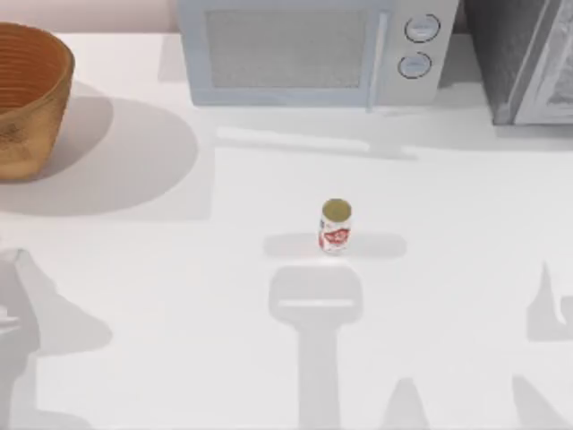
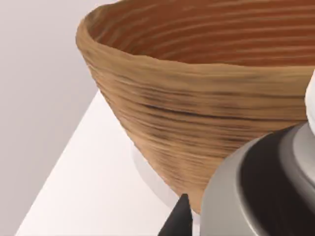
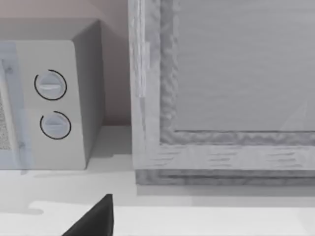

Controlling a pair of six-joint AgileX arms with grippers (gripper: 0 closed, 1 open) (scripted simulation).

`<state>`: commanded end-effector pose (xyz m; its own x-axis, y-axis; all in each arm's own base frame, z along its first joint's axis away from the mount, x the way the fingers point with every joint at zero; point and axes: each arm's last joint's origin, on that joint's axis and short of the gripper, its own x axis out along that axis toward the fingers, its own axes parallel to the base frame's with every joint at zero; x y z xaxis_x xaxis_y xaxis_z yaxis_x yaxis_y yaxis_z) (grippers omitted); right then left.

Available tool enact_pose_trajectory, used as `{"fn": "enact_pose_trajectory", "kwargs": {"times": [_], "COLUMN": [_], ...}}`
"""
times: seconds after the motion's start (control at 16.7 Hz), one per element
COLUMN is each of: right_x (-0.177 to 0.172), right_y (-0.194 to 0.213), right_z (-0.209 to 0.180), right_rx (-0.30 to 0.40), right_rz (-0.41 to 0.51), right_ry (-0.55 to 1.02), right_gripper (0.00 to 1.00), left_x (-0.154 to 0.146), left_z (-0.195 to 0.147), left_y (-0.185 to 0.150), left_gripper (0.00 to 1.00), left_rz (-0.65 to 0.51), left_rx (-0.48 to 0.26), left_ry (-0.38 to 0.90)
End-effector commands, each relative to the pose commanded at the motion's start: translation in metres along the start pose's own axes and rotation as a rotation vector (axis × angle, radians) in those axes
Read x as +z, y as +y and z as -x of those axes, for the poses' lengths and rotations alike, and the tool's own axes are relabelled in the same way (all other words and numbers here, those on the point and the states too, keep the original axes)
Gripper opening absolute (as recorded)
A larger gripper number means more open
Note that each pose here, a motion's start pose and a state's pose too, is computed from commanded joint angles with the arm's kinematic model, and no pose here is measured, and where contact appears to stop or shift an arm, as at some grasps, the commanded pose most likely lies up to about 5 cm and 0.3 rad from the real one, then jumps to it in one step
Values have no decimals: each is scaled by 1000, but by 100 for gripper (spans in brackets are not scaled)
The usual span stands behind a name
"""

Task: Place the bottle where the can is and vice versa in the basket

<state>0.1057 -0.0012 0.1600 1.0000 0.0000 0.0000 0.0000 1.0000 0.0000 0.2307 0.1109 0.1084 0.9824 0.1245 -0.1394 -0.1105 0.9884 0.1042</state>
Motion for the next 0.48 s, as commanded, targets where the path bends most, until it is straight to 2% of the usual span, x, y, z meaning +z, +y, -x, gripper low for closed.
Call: {"fn": "enact_pose_trajectory", "kwargs": {"times": [0.24,0.48], "right_x": [0,0], "right_y": [0,0], "right_z": [0,0], "right_rx": [0,0], "right_rz": [0,0], "right_ry": [0,0], "right_gripper": [100,100], "left_x": [53,121], "left_z": [-19,-44], "left_y": [42,54], "left_gripper": [0,0], "left_rz": [-59,-51], "left_rx": [83,63], "left_ry": [-26,-6]}}
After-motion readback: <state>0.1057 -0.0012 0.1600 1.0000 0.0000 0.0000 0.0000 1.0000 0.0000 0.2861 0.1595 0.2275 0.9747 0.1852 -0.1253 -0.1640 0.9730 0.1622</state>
